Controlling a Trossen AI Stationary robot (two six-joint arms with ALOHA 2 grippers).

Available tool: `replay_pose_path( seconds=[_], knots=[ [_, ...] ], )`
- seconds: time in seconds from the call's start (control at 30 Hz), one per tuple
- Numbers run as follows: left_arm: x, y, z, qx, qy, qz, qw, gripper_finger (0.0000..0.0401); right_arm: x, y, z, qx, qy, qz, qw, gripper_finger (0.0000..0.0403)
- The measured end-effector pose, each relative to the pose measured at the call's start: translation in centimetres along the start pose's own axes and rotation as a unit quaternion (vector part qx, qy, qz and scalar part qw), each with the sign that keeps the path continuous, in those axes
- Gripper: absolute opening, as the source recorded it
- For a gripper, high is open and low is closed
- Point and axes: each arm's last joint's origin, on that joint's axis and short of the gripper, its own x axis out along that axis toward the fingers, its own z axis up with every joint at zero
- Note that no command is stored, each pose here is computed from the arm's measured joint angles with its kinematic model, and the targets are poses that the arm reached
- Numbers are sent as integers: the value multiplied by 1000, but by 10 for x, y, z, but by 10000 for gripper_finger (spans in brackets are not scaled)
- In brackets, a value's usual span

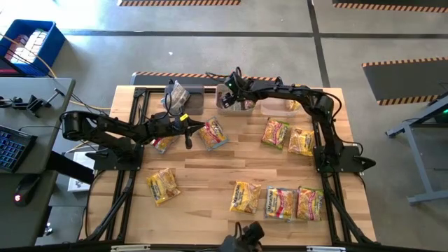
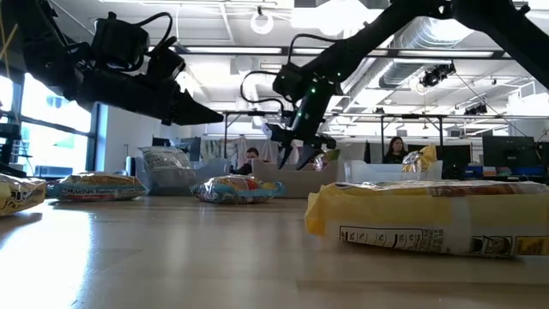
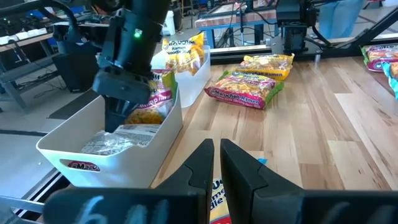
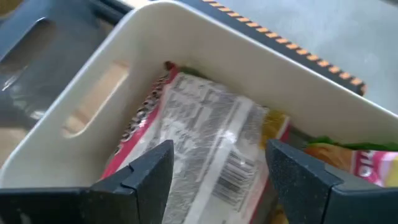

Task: Sort Maruchan noodles
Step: Put the left green noodle pack into the gray bin

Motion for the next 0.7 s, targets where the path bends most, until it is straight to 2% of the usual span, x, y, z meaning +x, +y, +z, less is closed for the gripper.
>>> replay_pose_path(
  seconds=[0.1,0.2,0.43,0.6,0.7],
  knots=[
    [0,0,0,0,0,0,1000,19,3,-9,3,38,12,11,999,236],
    [0,0,0,0,0,0,1000,19,6,-14,4,51,14,30,998,236],
    [0,0,0,0,0,0,1000,19,5,-12,6,51,21,66,996,236],
    [0,0,0,-2,0,0,1000,19,5,-11,5,55,26,69,996,236],
    [0,0,0,-2,1,0,1000,19,1,-7,1,36,40,55,997,236]
  ],
)
